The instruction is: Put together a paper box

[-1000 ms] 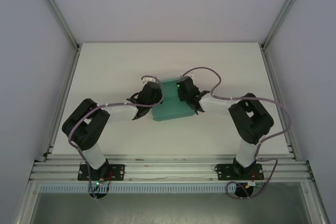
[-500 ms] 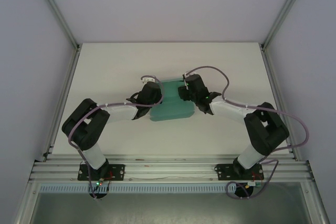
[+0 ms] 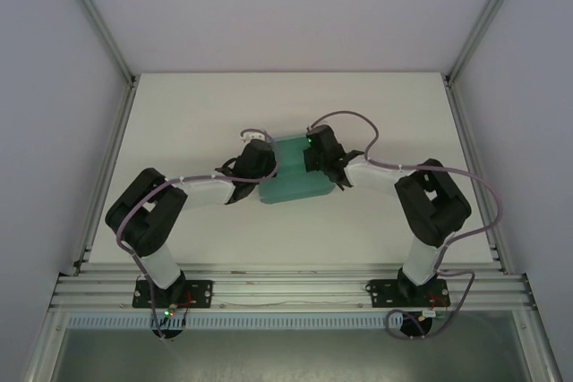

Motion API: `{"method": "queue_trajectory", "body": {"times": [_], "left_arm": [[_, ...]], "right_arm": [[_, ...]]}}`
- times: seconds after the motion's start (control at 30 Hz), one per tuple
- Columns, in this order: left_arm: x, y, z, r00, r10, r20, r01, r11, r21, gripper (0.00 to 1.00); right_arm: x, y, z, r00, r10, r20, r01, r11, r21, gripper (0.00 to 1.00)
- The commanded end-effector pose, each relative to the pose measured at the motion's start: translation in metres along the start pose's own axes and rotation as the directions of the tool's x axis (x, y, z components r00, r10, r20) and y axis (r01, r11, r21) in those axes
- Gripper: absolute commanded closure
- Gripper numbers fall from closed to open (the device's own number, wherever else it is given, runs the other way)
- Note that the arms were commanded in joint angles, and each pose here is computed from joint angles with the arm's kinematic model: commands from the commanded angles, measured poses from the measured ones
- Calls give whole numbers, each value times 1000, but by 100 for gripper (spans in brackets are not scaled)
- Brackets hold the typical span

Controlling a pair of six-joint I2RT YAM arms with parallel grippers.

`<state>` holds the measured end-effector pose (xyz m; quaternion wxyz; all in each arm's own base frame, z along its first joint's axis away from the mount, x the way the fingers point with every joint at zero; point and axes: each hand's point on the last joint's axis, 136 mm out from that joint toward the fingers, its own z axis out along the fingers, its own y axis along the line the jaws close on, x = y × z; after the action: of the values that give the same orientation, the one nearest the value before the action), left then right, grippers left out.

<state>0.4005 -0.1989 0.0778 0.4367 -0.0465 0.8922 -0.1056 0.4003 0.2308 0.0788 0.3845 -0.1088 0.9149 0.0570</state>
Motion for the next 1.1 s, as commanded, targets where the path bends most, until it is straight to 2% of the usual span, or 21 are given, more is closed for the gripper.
{"method": "queue_trajectory", "body": {"times": [0.0, 0.17, 0.33, 0.4, 0.5, 0.6, 0.67, 0.7, 0.77, 0.8, 0.87, 0.93, 1.0, 1.03, 1.07], "left_arm": [[-4, 9, -5, 1000, 4, 10, -3, 999, -32, 100], [-5, 17, -8, 1000, -10, 16, 11, 997, -75, 100], [-8, 26, -14, 999, -23, 35, 27, 992, -122, 100], [-8, 28, -14, 999, -26, 38, 31, 991, -130, 100], [-7, 28, -12, 999, -26, 33, 30, 991, -132, 100], [-6, 23, -10, 999, -23, 26, 26, 994, -109, 100], [-6, 19, -8, 1000, -19, 21, 21, 996, -89, 100], [-7, 16, -7, 1000, -16, 19, 17, 997, -76, 100], [-7, 10, -6, 1000, -7, 13, 7, 999, -50, 100], [-6, 8, -5, 1000, -2, 6, 2, 999, -42, 100], [-8, 5, -4, 1000, 8, 3, -8, 1000, -27, 100], [-9, 2, -5, 1000, 24, 1, -24, 1000, -20, 100], [-11, 0, -5, 999, 38, 0, -38, 999, -14, 100], [-13, -1, -5, 999, 43, 2, -43, 999, -11, 100], [-14, -3, -6, 998, 56, 3, -56, 998, -4, 100]], "right_arm": [[-8, -33, -1, 999, 46, 27, -50, 982, 181, 100], [0, -72, -7, 999, 44, 11, -45, 912, 408, 100], [5, -117, -25, 998, 9, -60, 34, 732, 680, 100], [5, -127, -29, 997, -4, -78, 60, 671, 739, 99], [1, -131, -29, 998, 20, -62, 34, 653, 757, 99], [-1, -112, -13, 999, 34, -13, -18, 768, 640, 99], [-4, -85, -1, 999, 45, 18, -48, 881, 471, 96], [-8, -73, 2, 998, 56, 43, -68, 919, 388, 93], [-15, -45, 1, 995, 58, 78, -74, 975, 210, 78], [-22, -35, -3, 992, 73, 106, -87, 986, 142, 77], [-34, -13, -18, 986, 71, 153, -71, 997, -7, 65], [-44, 7, -38, 980, 61, 190, -34, 989, -142, 60], [-50, 20, -59, 976, 55, 212, -4, 973, -232, 51], [-51, 25, -70, 974, 53, 221, 9, 962, -272, 39], [-52, 28, -80, 972, 54, 229, 18, 954, -300, 20]]}}
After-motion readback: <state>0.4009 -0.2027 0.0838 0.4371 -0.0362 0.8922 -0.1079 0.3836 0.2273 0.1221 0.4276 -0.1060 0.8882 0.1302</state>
